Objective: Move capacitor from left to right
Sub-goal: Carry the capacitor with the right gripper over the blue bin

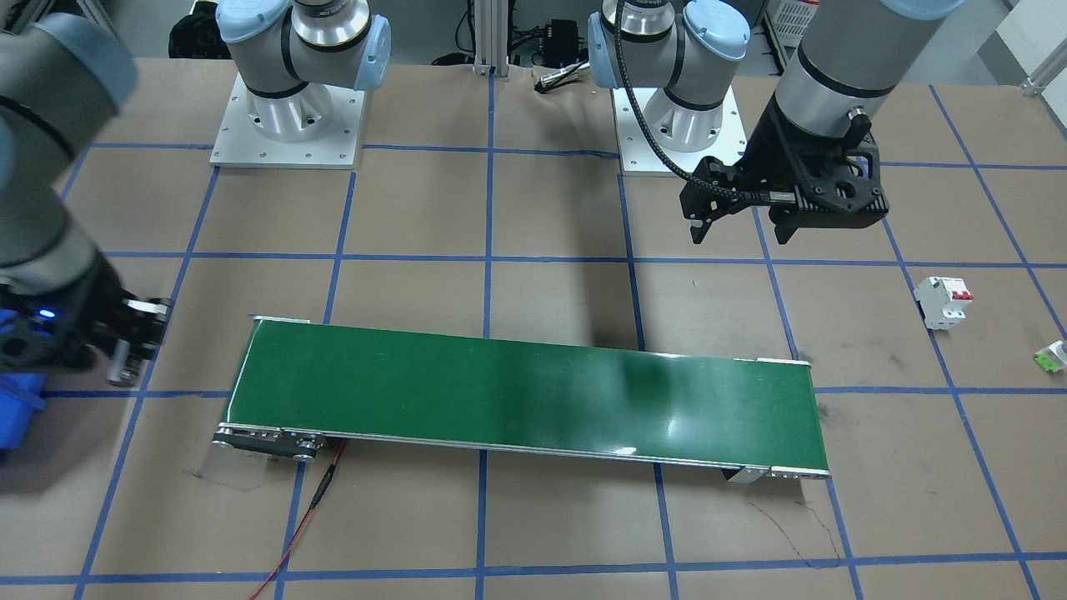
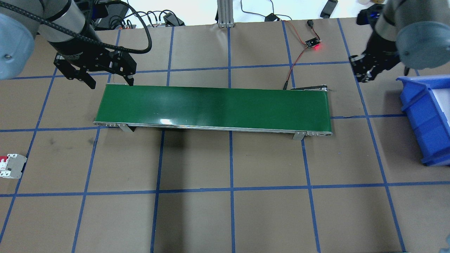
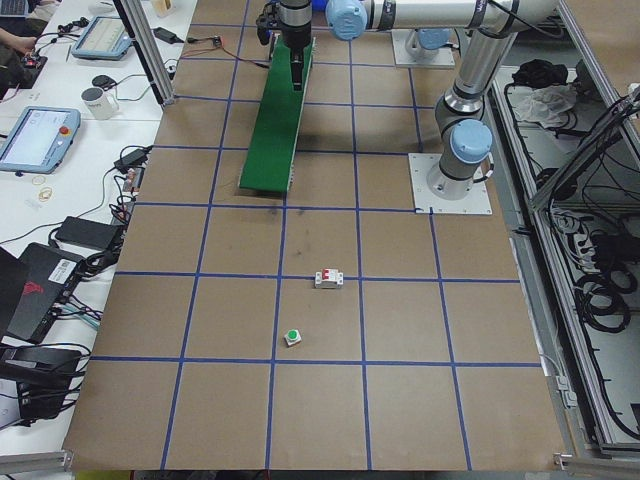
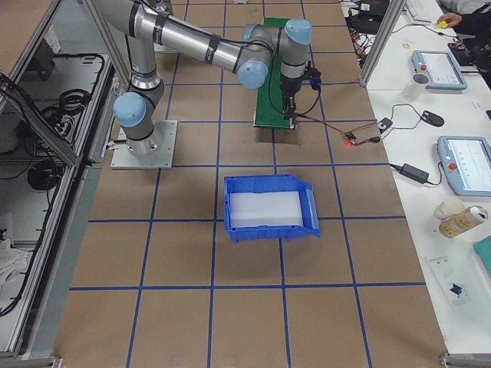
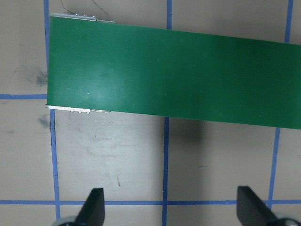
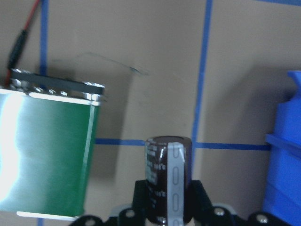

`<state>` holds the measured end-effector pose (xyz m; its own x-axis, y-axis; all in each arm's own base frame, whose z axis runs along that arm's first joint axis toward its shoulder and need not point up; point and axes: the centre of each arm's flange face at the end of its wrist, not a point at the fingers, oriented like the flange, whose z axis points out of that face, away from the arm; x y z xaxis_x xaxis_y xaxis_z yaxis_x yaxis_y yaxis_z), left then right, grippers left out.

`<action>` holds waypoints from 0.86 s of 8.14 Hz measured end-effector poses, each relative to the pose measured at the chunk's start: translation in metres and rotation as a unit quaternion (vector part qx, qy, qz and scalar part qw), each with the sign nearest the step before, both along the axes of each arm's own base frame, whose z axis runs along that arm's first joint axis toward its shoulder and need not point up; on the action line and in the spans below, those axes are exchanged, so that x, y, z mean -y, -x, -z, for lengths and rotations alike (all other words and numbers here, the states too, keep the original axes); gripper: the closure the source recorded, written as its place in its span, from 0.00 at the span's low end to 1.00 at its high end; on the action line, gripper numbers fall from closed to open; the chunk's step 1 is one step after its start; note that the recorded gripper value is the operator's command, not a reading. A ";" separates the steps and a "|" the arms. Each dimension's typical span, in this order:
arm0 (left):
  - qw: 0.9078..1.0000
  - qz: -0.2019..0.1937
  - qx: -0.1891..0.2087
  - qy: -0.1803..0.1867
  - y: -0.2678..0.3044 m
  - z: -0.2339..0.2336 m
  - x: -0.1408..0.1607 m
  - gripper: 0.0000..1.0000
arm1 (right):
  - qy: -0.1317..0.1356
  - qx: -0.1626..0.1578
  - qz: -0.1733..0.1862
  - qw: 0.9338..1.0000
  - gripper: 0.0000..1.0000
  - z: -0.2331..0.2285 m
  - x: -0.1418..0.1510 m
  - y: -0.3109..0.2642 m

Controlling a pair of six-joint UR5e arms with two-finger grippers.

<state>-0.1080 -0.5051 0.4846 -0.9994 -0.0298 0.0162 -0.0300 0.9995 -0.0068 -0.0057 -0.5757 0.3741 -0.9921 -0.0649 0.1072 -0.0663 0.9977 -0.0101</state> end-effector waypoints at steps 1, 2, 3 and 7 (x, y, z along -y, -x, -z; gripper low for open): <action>1.000 0.000 0.000 0.000 0.000 0.000 0.000 0.00 | -0.011 -0.002 -0.033 0.999 1.00 -0.012 -0.012 0.053; 1.000 0.000 0.000 0.000 0.000 0.000 0.000 0.00 | -0.020 -0.003 -0.059 0.998 1.00 -0.019 -0.026 0.112; 1.000 0.000 0.000 0.000 0.000 0.000 0.000 0.00 | -0.028 0.000 -0.082 0.996 1.00 -0.019 -0.042 0.169; 1.000 0.000 0.001 0.000 0.000 0.000 0.000 0.00 | -0.058 0.035 -0.103 0.992 0.73 0.071 -0.071 0.309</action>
